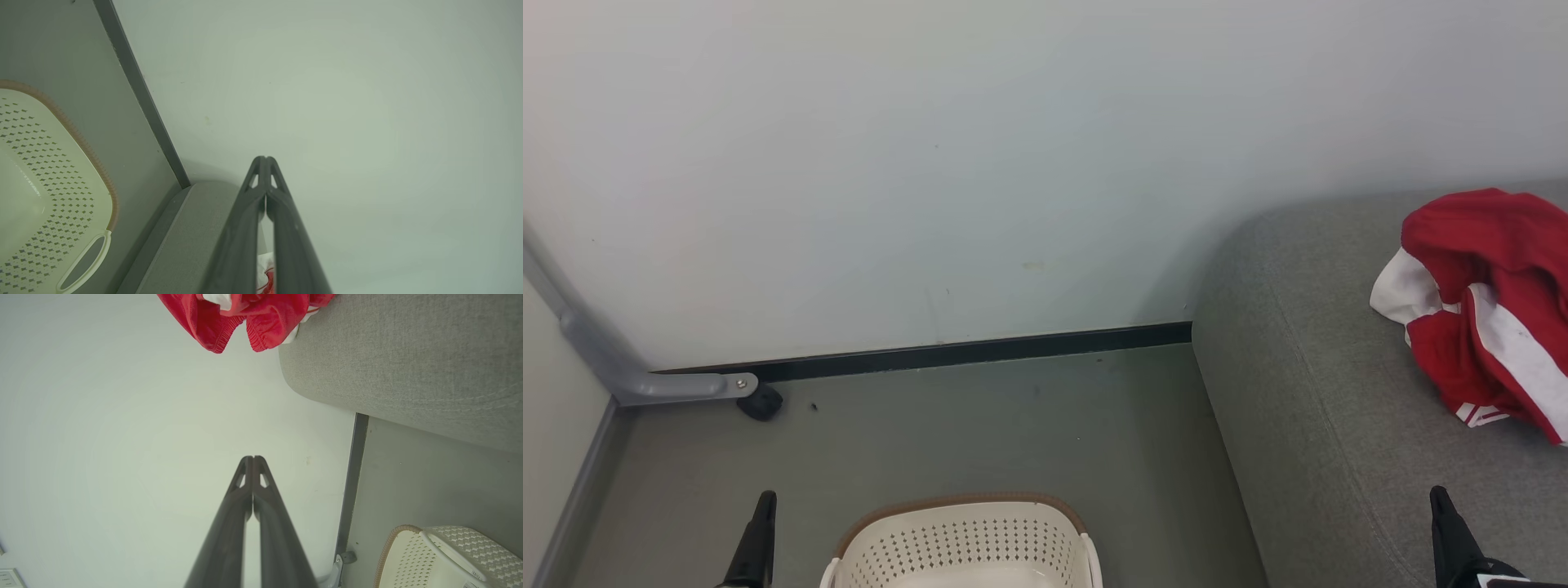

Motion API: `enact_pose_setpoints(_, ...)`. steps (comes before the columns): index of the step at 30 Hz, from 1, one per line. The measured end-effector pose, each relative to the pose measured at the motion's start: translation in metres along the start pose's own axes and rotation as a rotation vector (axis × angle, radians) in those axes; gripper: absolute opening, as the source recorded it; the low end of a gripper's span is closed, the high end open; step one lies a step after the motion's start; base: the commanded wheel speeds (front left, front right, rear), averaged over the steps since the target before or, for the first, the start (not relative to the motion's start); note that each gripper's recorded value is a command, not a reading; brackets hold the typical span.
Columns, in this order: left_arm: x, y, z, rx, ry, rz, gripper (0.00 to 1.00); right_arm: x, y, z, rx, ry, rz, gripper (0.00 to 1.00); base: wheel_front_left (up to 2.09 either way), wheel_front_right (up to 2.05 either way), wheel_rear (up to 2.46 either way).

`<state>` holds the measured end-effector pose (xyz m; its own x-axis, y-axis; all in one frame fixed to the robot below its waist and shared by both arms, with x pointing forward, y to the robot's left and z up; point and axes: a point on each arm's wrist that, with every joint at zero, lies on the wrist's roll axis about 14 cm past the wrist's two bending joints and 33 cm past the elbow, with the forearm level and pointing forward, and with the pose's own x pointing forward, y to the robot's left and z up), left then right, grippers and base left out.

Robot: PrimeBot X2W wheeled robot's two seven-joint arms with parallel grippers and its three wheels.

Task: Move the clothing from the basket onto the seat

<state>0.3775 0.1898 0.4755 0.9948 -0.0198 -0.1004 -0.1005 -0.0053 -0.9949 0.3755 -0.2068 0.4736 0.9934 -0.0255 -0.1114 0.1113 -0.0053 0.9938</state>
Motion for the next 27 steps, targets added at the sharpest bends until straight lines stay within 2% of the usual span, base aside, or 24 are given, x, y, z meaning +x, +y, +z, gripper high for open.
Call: enact_pose_setpoints(27,0.0000,0.0000,0.0000,0.000,0.000,0.000,0.00,0.0000,0.0001,-0.0001,0.000,0.000,0.000,0.00,0.00,0.00,0.00)
